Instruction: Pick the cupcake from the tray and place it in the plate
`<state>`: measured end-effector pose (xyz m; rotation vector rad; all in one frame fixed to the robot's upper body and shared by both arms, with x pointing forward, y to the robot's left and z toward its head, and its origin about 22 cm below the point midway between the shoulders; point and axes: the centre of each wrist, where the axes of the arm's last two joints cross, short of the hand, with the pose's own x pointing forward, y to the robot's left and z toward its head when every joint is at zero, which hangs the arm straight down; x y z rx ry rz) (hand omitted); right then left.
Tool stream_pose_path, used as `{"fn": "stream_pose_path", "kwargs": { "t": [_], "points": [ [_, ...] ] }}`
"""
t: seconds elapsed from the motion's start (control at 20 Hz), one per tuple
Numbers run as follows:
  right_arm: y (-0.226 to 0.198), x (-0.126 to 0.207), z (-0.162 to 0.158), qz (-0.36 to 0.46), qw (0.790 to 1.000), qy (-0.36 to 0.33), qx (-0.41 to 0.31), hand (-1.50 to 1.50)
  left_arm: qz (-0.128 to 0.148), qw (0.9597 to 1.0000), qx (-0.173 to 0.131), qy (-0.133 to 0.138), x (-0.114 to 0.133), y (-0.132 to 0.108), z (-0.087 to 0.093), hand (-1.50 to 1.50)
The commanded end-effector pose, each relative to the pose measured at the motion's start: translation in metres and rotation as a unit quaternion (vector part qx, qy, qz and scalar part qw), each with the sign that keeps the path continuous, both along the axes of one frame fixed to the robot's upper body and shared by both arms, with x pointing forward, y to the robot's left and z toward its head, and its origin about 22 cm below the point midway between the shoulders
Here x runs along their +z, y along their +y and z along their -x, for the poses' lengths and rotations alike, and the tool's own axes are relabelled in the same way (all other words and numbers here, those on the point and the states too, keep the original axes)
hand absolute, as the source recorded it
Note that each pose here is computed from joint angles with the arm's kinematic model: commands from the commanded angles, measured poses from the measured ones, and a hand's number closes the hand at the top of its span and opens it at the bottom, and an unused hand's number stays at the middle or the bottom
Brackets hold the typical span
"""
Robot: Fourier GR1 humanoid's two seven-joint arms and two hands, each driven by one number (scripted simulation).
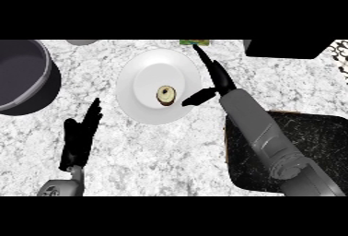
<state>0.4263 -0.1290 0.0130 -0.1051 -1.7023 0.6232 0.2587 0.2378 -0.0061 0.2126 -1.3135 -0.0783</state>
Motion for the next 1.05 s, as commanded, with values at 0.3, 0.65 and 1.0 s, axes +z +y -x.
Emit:
{"fn": "stream_pose_path", "kwargs": {
  "t": [0.3, 0.65, 1.0],
  "points": [
    [-0.044, -0.001, -0.004, -0.021, 0.999, -0.020, -0.041, -1.50, 0.004, 1.0000, -0.006, -0.003, -0.003, 0.000, 0.006, 0.00],
    [-0.059, 0.010, -0.009, -0.008, 0.996, -0.022, -0.084, -1.50, 0.006, 1.0000, -0.002, -0.002, -0.002, 0.009, 0.004, 0.00],
    [-0.081, -0.009, 0.001, 0.015, 0.994, -0.024, -0.107, -1.50, 0.003, 0.9999, -0.014, -0.005, -0.001, -0.005, 0.003, 0.00]
  ]
}}
